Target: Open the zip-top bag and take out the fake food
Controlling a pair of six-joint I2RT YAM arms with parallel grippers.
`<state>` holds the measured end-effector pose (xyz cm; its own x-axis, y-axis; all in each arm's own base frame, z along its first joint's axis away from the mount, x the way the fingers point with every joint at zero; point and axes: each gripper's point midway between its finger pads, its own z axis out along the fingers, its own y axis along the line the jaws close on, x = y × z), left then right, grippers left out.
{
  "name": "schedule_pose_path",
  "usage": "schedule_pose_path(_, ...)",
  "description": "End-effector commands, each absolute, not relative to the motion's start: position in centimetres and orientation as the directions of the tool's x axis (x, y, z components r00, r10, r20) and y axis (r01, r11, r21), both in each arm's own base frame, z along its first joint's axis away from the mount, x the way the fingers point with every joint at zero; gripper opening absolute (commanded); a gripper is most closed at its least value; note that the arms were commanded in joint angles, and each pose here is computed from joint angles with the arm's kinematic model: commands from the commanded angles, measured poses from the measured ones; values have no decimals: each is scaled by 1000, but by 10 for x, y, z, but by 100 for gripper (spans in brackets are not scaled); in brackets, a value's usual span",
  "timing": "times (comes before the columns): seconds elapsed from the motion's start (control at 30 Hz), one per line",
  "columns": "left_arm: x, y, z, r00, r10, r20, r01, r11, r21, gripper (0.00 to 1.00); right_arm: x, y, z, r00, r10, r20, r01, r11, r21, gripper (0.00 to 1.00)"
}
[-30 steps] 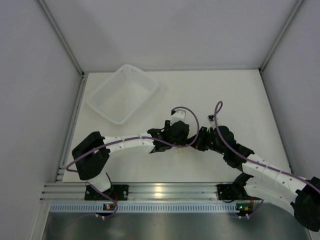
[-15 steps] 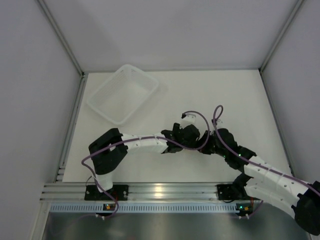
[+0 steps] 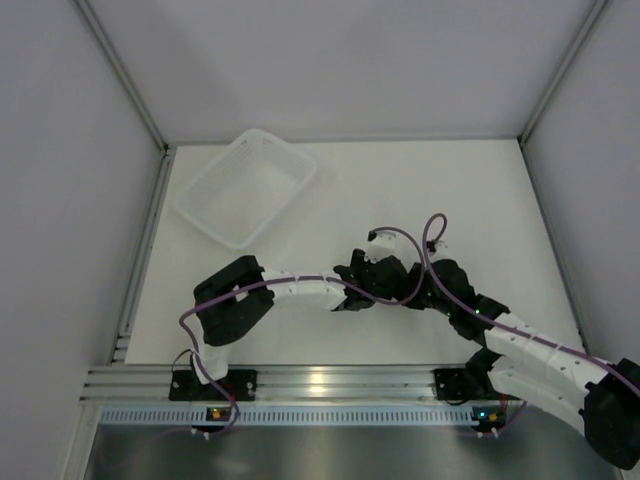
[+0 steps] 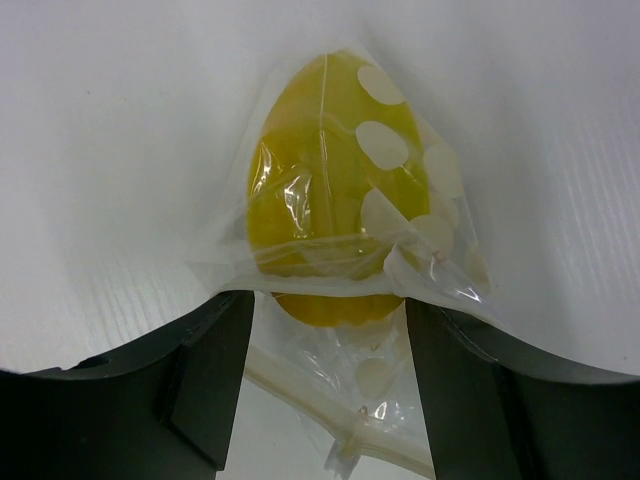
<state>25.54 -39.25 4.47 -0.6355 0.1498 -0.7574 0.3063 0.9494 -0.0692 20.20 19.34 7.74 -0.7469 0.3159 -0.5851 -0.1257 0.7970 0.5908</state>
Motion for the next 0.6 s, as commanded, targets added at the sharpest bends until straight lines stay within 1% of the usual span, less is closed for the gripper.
schedule_pose_path(0.0, 286, -428, 83, -522, -74, -850, 236, 945, -228, 68, 194, 230, 117, -755, 300, -583, -290, 645, 707, 0)
schedule_pose_path(0.2, 301, -428, 90, -443, -150, -884, 175, 952, -249, 67, 191, 234, 116, -776, 309, -550, -289, 602, 745, 0)
schedule_pose_path(0.37, 309, -432, 91, -413, -158, -897, 164, 956, -243, 66, 196, 237, 123, -775, 326, -541, -287, 581, 762, 0)
schedule_pose_path(0.47, 307, -423, 94, -403, -169, -899, 144, 959, -244, 65, 207, 229, 131, -744, 329, -581, -285, 630, 722, 0)
schedule_pose_path(0.5, 304, -412, 99, -393, -184, -901, 124, 960, -251, 65, 210, 226, 135, -730, 327, -600, -285, 653, 702, 0)
schedule_pose_path(0.53, 304, -413, 111, -386, -217, -897, 124, 951, -283, 65, 213, 224, 139, -719, 327, -613, -286, 665, 690, 0)
schedule_pose_path(0.57, 299, -401, 107, -385, -211, -899, 109, 956, -271, 64, 215, 222, 145, -704, 329, -630, -295, 671, 680, 0)
